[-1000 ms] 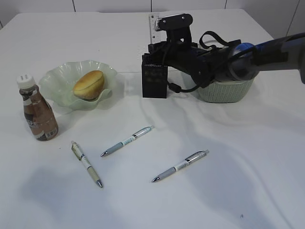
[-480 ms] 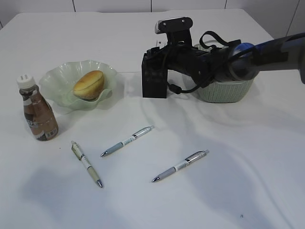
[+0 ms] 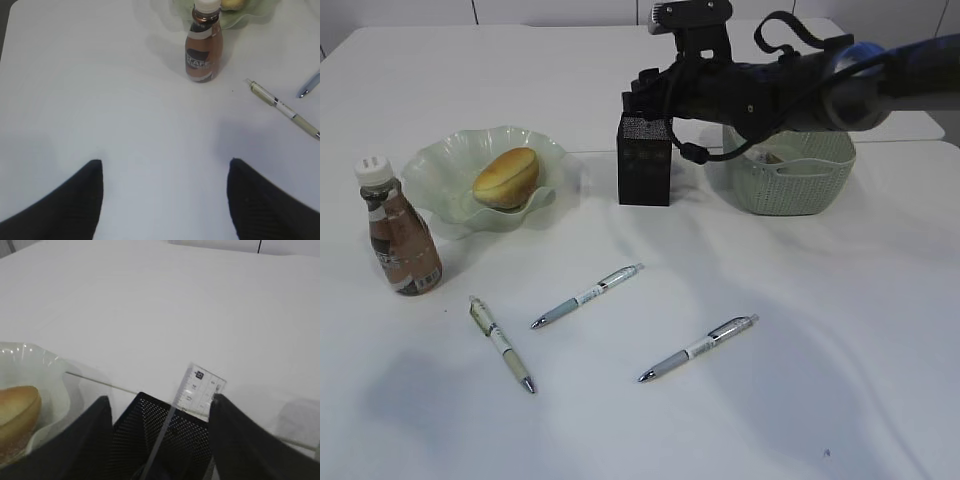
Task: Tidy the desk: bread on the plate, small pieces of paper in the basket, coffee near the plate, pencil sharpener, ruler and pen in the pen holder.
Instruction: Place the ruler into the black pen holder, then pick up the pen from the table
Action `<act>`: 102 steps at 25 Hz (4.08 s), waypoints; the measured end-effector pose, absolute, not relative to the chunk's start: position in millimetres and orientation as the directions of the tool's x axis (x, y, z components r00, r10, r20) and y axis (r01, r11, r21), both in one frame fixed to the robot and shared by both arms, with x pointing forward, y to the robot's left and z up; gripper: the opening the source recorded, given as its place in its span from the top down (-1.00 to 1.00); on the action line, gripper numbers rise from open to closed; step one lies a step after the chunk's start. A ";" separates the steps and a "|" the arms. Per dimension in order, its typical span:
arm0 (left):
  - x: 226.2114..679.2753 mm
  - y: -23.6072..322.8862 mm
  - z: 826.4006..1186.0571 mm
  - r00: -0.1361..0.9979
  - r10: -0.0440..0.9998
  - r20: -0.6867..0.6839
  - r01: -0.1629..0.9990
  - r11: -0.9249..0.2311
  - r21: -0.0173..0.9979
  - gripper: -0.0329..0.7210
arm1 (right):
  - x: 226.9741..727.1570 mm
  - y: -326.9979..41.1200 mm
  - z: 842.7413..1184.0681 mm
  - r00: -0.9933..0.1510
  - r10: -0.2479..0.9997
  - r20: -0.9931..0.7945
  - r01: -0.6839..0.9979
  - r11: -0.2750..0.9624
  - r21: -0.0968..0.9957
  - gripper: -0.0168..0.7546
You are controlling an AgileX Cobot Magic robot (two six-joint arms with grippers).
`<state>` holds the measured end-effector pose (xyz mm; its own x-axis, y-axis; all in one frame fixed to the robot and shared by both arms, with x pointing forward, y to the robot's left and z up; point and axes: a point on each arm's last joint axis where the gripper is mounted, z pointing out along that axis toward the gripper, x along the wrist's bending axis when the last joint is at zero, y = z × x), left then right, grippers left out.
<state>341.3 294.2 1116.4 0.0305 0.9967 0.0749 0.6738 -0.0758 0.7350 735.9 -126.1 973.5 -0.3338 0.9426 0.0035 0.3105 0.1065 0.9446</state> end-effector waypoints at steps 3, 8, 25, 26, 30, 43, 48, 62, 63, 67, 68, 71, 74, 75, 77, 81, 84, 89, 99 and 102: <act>341.4 294.1 1116.5 0.031 0.997 0.074 0.672 -0.076 0.737 -0.53 | 727.9 -122.3 996.0 -0.342 0.940 0.002 0.313 0.112 0.943 -0.29; 341.6 294.0 1116.8 0.032 0.997 0.074 0.669 -0.076 0.739 -0.53 | 715.6 -125.4 1025.8 -0.339 0.941 -0.001 0.349 0.127 0.928 -0.29; 341.9 293.9 1117.1 0.032 0.997 0.073 0.666 -0.076 0.742 -0.53 | 614.5 -160.1 1164.3 -0.304 0.948 0.091 0.549 0.097 0.830 -0.29; 342.0 293.8 1117.2 0.033 0.997 0.073 0.665 -0.076 0.743 -0.53 | 612.6 -160.7 1165.7 -0.304 0.948 0.092 0.553 0.097 0.827 -0.29; 342.1 293.8 1117.3 0.033 0.997 0.072 0.663 -0.076 0.744 -0.53 | 594.8 -166.1 1170.4 -0.300 0.949 0.097 0.637 0.124 0.761 -0.29; 342.1 293.6 1117.3 0.034 0.997 0.071 0.663 -0.075 0.744 -0.53 | 571.9 -164.8 1155.3 -0.271 0.942 0.199 0.838 0.129 0.530 -0.29; 341.5 293.9 1116.7 0.032 0.997 0.072 0.671 -0.075 0.738 -0.51 | 567.9 -165.7 1152.8 -0.173 0.953 0.248 0.886 0.041 0.462 -0.28; 338.2 293.2 1113.1 0.030 0.998 0.054 0.709 -0.059 0.703 -0.49 | 561.9 -167.7 1149.4 -0.050 0.959 0.280 0.930 -0.057 0.362 -0.28; 338.2 293.1 1113.1 0.030 0.998 0.053 0.709 -0.059 0.702 -0.49 | 561.9 -167.7 1149.4 -0.050 0.959 0.280 0.930 -0.057 0.362 -0.28; 338.2 293.1 1113.1 0.030 0.998 0.053 0.709 -0.059 0.702 -0.49 | 561.7 -167.4 1149.4 -0.030 0.956 0.291 0.932 -0.079 0.355 -0.28; 338.2 293.1 1113.1 0.030 0.998 0.053 0.709 -0.059 0.702 -0.49 | 561.7 -167.3 1149.5 -0.024 0.955 0.295 0.932 -0.085 0.352 -0.28; 338.1 292.9 1113.0 0.031 0.998 0.050 0.710 -0.057 0.702 -0.49 | 561.5 -166.8 1149.6 -0.012 0.952 0.305 0.933 -0.099 0.346 -0.28; 338.1 292.9 1113.0 0.031 0.998 0.050 0.710 -0.057 0.702 -0.49 | 560.8 -165.1 1149.9 -0.008 0.946 0.325 0.936 -0.107 0.336 -0.28; 338.1 292.9 1113.0 0.031 0.998 0.050 0.710 -0.057 0.702 -0.49 | 560.6 -164.6 1150.0 -0.008 0.944 0.331 0.937 -0.109 0.333 -0.28; 338.1 292.9 1113.0 0.031 0.998 0.050 0.710 -0.057 0.702 -0.49 | 559.8 -162.6 1150.4 -0.037 0.939 0.341 0.939 -0.084 0.334 -0.28; 338.1 292.9 1113.0 0.031 0.998 0.050 0.710 -0.057 0.702 -0.49 | 558.7 -159.7 1151.0 -0.074 0.932 0.355 0.941 -0.053 0.335 -0.28; 338.1 292.8 1113.0 0.031 0.998 0.048 0.710 -0.056 0.702 -0.49 | 558.2 -158.6 1151.3 -0.082 0.928 0.364 0.942 -0.048 0.333 -0.28; 338.1 292.8 1113.0 0.031 0.998 0.048 0.710 -0.056 0.702 -0.49 | 558.1 -158.4 1151.4 -0.086 0.927 0.366 0.942 -0.044 0.334 -0.28; 337.9 292.8 1112.8 0.040 0.998 0.058 0.712 -0.069 0.699 -0.49 | 558.2 -158.5 1151.3 -0.088 0.927 0.363 0.941 -0.042 0.335 -0.28; 337.4 293.1 1112.3 0.040 0.997 0.060 0.717 -0.070 0.693 -0.49 | 558.2 -158.7 1151.3 -0.088 0.928 0.362 0.941 -0.042 0.336 -0.28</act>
<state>337.4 293.1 1112.3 0.0398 0.9974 0.0601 0.7171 -0.0704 0.6934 558.2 -158.7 1151.3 -0.0880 0.9281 0.3618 0.9410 -0.0417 0.3358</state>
